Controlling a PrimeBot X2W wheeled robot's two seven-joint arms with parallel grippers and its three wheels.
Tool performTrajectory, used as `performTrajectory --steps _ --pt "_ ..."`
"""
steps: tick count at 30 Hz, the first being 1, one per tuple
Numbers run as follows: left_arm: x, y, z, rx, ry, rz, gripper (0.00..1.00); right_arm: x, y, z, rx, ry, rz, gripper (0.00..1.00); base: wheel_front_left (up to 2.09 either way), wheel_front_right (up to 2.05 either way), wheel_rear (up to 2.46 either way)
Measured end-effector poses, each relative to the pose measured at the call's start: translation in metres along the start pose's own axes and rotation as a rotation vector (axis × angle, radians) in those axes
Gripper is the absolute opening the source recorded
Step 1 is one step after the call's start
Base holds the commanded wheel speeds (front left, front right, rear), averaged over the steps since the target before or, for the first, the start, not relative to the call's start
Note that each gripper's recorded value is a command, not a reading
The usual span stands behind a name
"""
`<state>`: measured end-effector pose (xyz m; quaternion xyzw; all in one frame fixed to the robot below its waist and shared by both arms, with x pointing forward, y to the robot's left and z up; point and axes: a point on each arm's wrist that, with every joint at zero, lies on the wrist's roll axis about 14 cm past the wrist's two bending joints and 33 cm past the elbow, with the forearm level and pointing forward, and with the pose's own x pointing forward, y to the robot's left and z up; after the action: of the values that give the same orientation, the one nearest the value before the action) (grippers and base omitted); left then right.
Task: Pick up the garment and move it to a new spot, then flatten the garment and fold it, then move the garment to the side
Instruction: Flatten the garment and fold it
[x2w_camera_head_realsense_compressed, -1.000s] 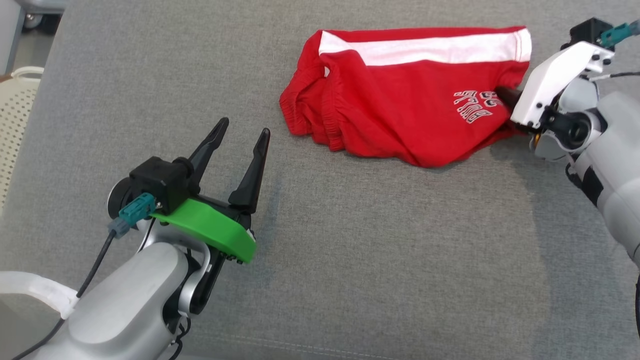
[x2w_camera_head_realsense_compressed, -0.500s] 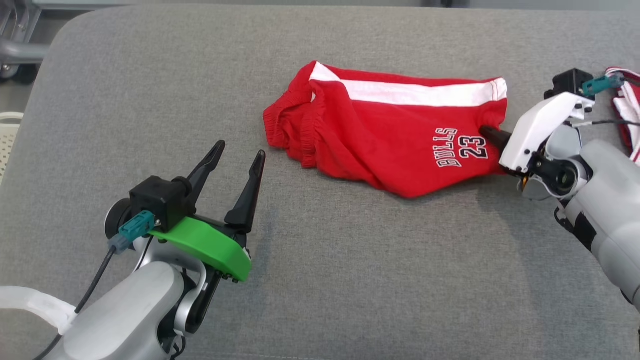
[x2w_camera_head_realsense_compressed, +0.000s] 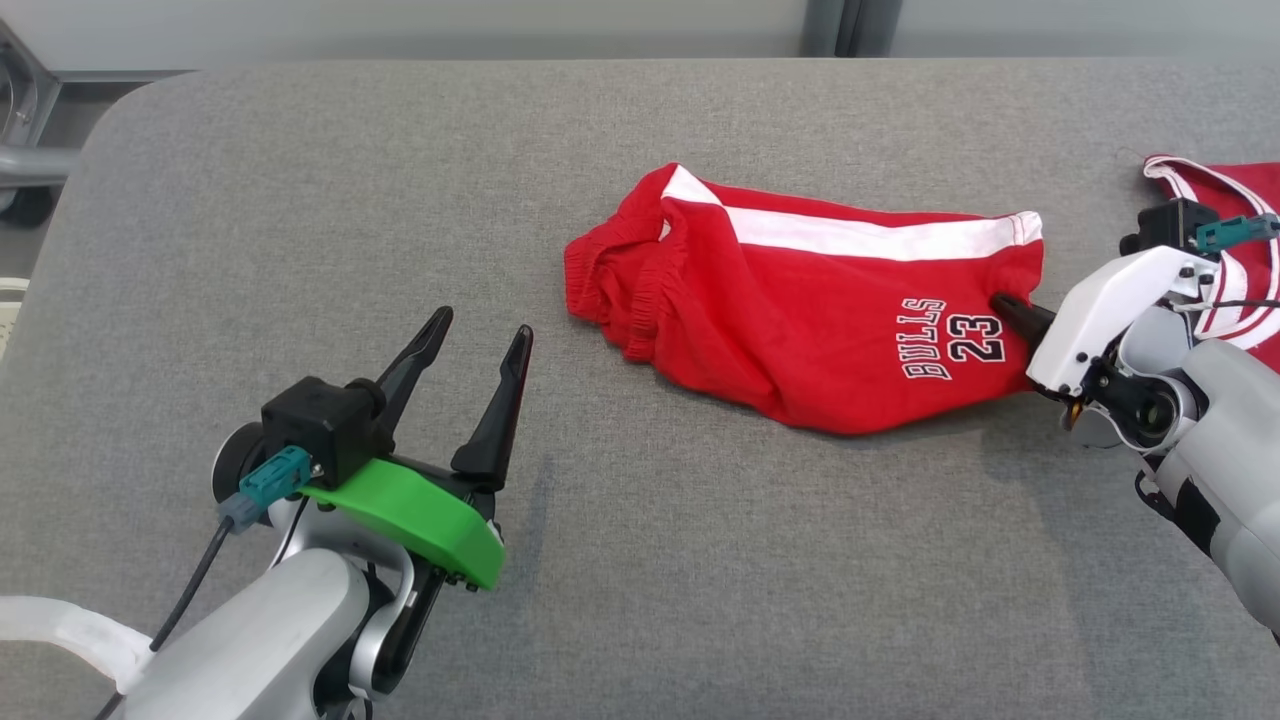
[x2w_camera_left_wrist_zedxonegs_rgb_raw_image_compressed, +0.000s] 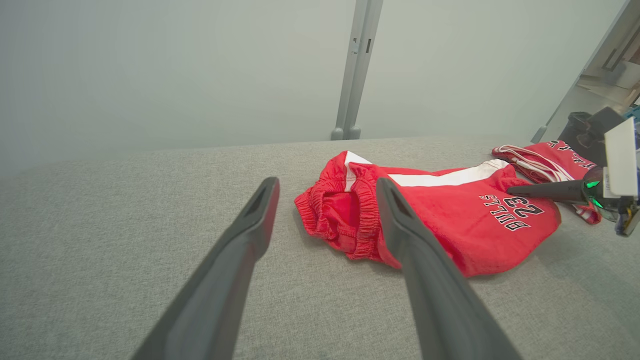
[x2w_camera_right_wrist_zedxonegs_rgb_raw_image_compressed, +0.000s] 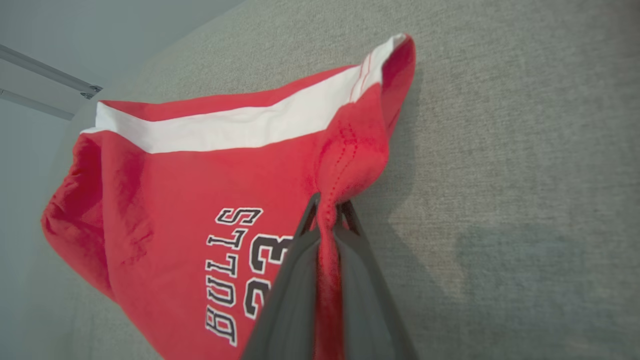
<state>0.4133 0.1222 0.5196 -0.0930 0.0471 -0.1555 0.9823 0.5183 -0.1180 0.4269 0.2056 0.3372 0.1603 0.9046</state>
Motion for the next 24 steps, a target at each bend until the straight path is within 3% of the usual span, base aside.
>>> performTrajectory --steps 24 --pt "-0.013 -0.004 -0.001 -0.022 0.005 0.011 1.00 -0.018 -0.024 0.008 -0.079 -0.085 -0.101 0.00 0.00 0.00 0.00"
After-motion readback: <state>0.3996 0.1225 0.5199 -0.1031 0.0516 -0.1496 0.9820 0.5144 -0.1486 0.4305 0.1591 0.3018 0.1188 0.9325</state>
